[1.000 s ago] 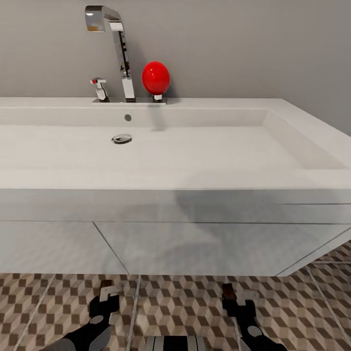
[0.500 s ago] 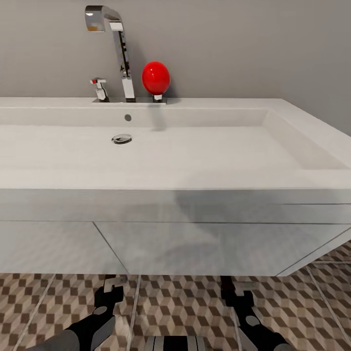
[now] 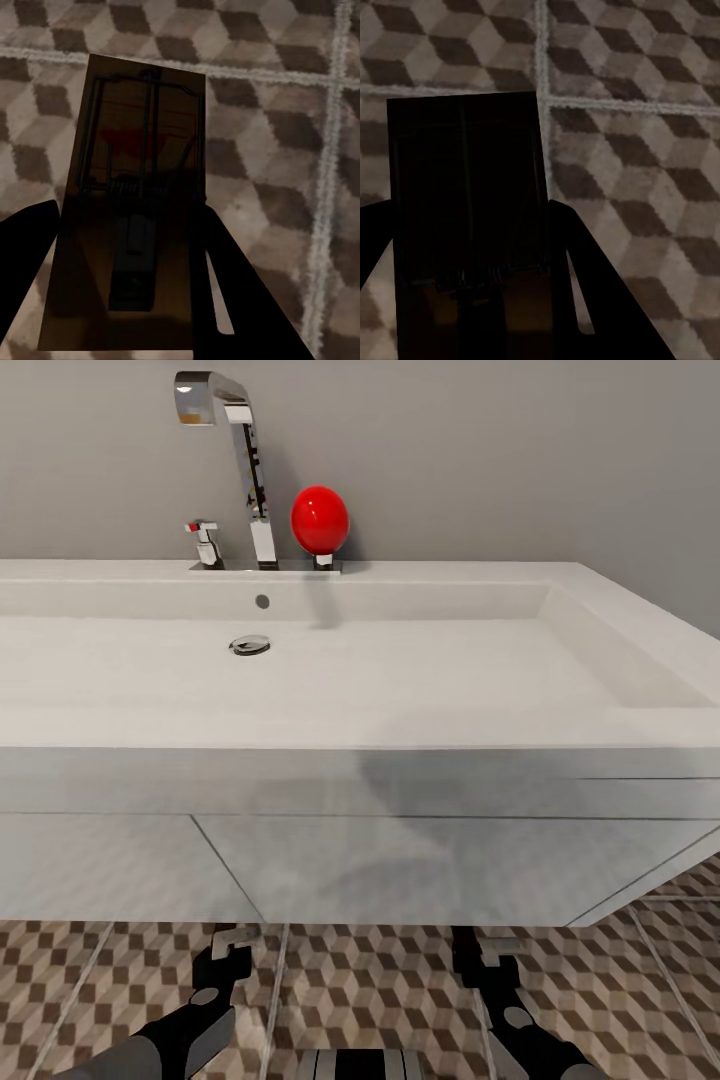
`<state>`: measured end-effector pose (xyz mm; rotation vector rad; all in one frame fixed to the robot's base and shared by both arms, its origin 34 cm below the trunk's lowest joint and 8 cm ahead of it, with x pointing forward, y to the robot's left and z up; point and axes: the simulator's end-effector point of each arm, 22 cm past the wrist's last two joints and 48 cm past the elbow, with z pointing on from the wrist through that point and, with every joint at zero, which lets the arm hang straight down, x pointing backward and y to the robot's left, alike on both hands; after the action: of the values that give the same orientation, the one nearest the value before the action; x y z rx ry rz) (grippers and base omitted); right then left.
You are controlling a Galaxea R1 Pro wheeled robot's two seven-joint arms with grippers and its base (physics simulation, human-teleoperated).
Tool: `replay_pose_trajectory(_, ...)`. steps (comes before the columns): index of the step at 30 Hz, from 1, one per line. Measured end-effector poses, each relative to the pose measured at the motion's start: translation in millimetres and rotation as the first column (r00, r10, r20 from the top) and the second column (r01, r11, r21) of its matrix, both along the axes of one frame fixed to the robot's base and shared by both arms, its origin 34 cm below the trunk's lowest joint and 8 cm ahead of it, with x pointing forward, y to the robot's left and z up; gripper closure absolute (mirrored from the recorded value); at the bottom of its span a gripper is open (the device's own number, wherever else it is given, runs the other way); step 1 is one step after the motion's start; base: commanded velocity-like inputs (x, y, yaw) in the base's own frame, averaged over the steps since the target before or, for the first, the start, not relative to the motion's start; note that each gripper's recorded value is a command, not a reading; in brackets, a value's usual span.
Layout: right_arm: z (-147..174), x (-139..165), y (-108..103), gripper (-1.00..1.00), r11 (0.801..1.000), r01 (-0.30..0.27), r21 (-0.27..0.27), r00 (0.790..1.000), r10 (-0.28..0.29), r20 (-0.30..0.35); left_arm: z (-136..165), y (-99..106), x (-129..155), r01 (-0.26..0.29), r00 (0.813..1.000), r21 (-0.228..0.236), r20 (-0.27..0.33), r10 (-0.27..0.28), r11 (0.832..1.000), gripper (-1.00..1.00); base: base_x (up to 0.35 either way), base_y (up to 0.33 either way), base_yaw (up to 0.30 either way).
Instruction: Take the four mousetraps from the cabinet in the bathroom and place them on the bathroom floor. Make sure all four end up on the same floor surface, and ensure that at least two of them are either under or directly next to the same bathroom sink.
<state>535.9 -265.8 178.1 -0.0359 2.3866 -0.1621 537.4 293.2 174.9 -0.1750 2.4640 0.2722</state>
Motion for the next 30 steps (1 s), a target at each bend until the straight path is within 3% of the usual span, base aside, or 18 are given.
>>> replay_pose_trajectory(30, 12, 19, 6, 1.00, 1.000, 0.003, 0.016, 0.999, -0.004, 0.044, 1, 1, 1, -0.002, 1.000, 0.000, 0.005, 0.002, 1.000, 1.00, 0.000, 0.000, 0.000)
